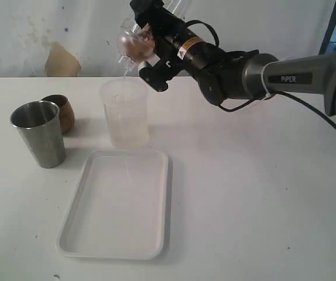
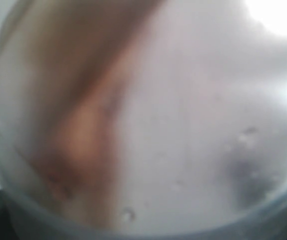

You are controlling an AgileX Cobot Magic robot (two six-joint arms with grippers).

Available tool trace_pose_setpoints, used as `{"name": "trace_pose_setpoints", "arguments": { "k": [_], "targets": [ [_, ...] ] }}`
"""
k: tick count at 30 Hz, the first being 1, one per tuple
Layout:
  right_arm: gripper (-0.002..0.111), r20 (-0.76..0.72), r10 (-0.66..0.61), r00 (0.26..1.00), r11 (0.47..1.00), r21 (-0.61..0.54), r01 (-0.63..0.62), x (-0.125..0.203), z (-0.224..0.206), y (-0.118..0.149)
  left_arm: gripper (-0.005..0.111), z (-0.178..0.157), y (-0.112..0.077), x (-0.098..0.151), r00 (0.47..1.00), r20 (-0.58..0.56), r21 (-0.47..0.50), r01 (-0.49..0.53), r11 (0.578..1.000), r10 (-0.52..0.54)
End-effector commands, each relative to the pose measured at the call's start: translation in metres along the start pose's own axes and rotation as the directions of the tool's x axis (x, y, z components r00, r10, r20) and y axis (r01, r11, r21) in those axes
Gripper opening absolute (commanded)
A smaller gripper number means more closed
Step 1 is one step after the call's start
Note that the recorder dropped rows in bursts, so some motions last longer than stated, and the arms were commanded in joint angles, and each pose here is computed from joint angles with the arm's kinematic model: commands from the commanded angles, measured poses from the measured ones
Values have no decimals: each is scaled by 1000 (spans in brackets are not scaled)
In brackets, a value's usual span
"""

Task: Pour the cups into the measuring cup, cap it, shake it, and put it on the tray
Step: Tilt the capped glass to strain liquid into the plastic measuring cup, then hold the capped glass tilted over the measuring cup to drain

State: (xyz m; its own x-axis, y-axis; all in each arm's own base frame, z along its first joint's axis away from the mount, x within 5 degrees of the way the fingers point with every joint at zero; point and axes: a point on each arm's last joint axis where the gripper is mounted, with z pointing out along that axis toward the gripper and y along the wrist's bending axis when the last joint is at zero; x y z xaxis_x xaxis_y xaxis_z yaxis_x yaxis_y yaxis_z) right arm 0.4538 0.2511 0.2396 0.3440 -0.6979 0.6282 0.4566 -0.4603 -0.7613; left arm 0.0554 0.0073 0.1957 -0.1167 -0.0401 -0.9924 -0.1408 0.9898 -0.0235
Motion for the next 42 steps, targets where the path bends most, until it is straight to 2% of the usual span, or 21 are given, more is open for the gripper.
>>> {"name": "trace_pose_setpoints", "arguments": {
  "k": [1,20,37,42],
  "targets": [
    [0,-28,-15,1000,999,39,16,7,-1,-9,0,0,0,1,1000,7,-1,2,1000,-2],
    [0,-29,-13,999,999,39,14,7,-1,-9,0,0,0,1,1000,7,-1,2,1000,-2],
    [0,3,-12,1000,1000,-14,12,4,-1,-4,0,0,0,1,1000,7,-1,2,1000,-2],
    [0,-26,-6,1000,1000,28,7,7,-1,-8,0,0,0,1,1000,7,-1,2,1000,-2]
  ]
}}
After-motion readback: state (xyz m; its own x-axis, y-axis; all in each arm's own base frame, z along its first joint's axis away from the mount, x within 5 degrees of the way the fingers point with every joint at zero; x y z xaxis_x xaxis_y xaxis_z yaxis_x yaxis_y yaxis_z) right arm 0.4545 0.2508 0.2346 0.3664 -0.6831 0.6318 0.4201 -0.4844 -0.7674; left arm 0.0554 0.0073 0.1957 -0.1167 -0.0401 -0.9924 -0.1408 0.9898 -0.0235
